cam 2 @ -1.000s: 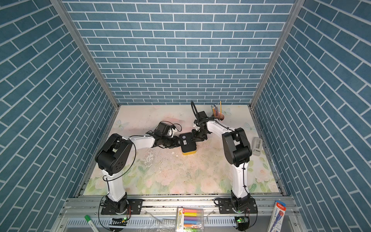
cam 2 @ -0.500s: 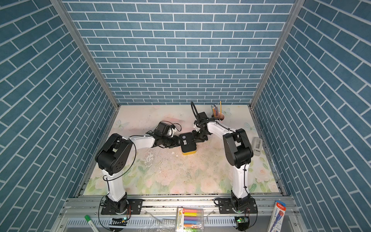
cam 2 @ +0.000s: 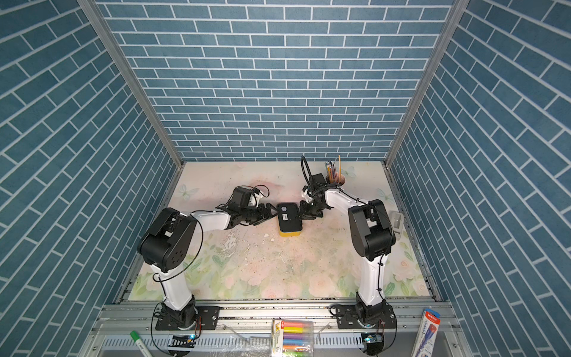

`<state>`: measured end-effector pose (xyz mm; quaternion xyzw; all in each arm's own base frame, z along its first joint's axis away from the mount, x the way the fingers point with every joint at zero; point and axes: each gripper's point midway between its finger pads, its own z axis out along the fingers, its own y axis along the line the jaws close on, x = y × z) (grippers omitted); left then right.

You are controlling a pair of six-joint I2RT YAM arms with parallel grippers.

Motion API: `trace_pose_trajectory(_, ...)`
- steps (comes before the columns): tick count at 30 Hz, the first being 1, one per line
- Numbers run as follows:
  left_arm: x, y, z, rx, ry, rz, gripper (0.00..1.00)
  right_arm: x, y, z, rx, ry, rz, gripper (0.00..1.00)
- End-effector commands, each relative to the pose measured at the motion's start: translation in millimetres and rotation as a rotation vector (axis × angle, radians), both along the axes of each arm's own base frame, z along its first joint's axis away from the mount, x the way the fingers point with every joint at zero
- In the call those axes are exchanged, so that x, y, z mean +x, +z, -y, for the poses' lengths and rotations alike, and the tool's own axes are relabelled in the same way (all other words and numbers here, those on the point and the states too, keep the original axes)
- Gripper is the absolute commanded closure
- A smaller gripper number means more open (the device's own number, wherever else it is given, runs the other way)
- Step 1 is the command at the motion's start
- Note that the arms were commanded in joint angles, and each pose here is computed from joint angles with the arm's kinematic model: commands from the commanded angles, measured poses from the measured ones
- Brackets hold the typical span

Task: Insert the battery into the alarm
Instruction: Adjust the alarm at the center of the board.

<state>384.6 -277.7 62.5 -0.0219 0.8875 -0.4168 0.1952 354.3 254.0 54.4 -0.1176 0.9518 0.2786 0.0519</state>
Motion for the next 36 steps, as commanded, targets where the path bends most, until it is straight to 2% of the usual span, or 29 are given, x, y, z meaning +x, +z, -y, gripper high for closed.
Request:
trace_pose_trajectory(1, 6.8, -1.1, 8.3, -0.073, 0.01, 0.005, 0.19, -20.9, -31.2, 6.2, -0.041, 0.039, -0.095, 0.99)
trace_pose_trajectory(7, 16.6, -4.8, 22.3, -0.18, 0.018, -0.005, 0.22, -23.1, -36.2, 6.4, -0.043, 0.06, -0.112, 1.0)
trace_pose_trajectory(12, 14.4, -12.5, 28.3, -0.213, 0.016, -0.029, 0.3, -22.0, -38.1, 5.3, -0.039, 0.059, -0.115, 1.0)
trace_pose_trajectory(19, 15.1, -9.2, 35.2, -0.243, 0.018, -0.031, 0.56, -19.0, -36.0, 3.1, -0.031, 0.056, -0.108, 1.0)
trace_pose_trajectory(21, 13.6, -6.8, 33.8, -0.248, 0.028, -0.031, 0.61, -16.3, -32.5, 2.4, -0.029, 0.056, -0.095, 0.97)
trace_pose_trajectory(25, 11.2, 2.9, 28.1, -0.253, 0.063, -0.032, 0.68, -2.8, -7.9, -1.0, 0.004, 0.057, 0.017, 0.8)
trace_pose_trajectory(28, 10.3, 15.5, 22.6, -0.249, 0.097, -0.025, 0.71, 12.3, 23.1, -2.0, 0.045, 0.053, 0.19, 0.66)
trace_pose_trajectory(34, 7.0, 40.1, 4.3, -0.139, 0.159, -0.02, 0.75, 24.5, 91.7, 0.0, 0.123, 0.09, 0.573, 0.45)
trace_pose_trajectory(36, 7.8, 47.2, -6.7, -0.084, 0.206, -0.02, 0.75, 18.6, 106.1, 0.6, 0.144, 0.125, 0.678, 0.31)
